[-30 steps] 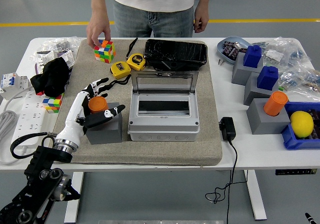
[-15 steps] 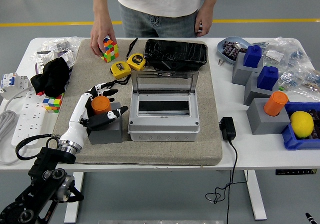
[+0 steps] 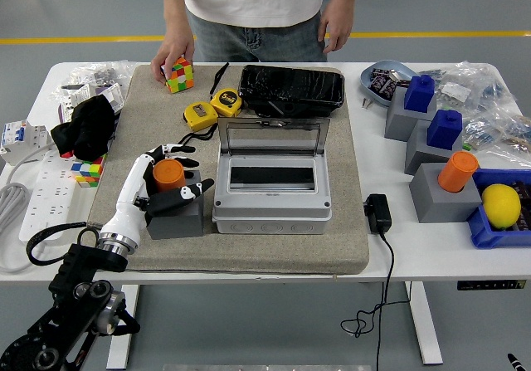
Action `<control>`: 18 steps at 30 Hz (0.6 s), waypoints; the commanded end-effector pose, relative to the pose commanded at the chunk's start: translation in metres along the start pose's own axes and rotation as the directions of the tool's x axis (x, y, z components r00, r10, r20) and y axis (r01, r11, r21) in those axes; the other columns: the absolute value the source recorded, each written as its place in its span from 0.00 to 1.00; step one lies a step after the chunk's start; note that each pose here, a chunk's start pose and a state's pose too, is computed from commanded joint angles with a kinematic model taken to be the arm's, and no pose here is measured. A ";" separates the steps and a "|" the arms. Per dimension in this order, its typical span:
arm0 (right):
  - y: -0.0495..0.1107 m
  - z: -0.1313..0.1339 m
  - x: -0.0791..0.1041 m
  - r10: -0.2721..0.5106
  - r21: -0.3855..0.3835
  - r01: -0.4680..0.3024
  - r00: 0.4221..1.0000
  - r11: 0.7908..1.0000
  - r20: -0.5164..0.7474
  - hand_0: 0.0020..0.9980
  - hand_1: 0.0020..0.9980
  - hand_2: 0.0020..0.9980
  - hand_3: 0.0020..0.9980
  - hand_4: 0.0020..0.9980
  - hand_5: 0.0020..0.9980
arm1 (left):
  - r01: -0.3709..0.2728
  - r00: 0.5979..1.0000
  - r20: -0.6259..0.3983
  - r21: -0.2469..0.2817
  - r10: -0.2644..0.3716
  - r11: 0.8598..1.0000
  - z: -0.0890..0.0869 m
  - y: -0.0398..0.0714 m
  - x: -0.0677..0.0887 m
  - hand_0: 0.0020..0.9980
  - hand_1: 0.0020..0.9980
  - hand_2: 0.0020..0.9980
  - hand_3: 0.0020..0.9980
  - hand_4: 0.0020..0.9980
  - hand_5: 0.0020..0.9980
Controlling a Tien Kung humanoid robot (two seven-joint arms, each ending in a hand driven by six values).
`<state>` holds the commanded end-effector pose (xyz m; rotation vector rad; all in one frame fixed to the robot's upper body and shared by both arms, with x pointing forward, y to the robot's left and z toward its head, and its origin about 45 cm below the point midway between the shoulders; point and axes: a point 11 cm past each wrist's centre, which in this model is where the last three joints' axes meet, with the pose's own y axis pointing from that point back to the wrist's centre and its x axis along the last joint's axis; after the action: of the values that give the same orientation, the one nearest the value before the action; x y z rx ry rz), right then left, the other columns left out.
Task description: Fetch the battery,place it into the box,close the lid of the box
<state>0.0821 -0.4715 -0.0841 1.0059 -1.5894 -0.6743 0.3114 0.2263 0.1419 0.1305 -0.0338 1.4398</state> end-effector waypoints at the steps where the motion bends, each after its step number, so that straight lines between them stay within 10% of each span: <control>1: 0.000 0.000 0.000 0.000 0.000 0.000 1.000 1.000 0.000 0.76 0.74 0.74 0.76 1.00 1.00 | -0.002 1.000 0.002 0.000 0.002 1.000 0.000 0.000 0.000 0.36 0.43 0.38 0.42 1.00 0.00; 3: 0.000 0.000 0.000 0.000 0.000 0.000 1.000 1.000 0.000 0.76 0.74 0.74 0.76 1.00 1.00 | -0.006 1.000 0.006 0.000 0.006 1.000 0.000 0.000 0.000 0.17 0.26 0.23 0.26 1.00 0.00; 18: 0.000 0.000 -0.001 0.000 0.000 0.000 1.000 1.000 0.003 0.76 0.74 0.74 0.76 1.00 1.00 | -0.060 0.997 0.042 -0.012 0.061 0.998 0.003 -0.002 0.005 0.09 0.08 0.12 0.14 1.00 0.00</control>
<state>0.0826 -0.4708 -0.0844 1.0052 -1.5922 -0.6769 0.3143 0.2309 0.1449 0.1527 -0.0810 1.4969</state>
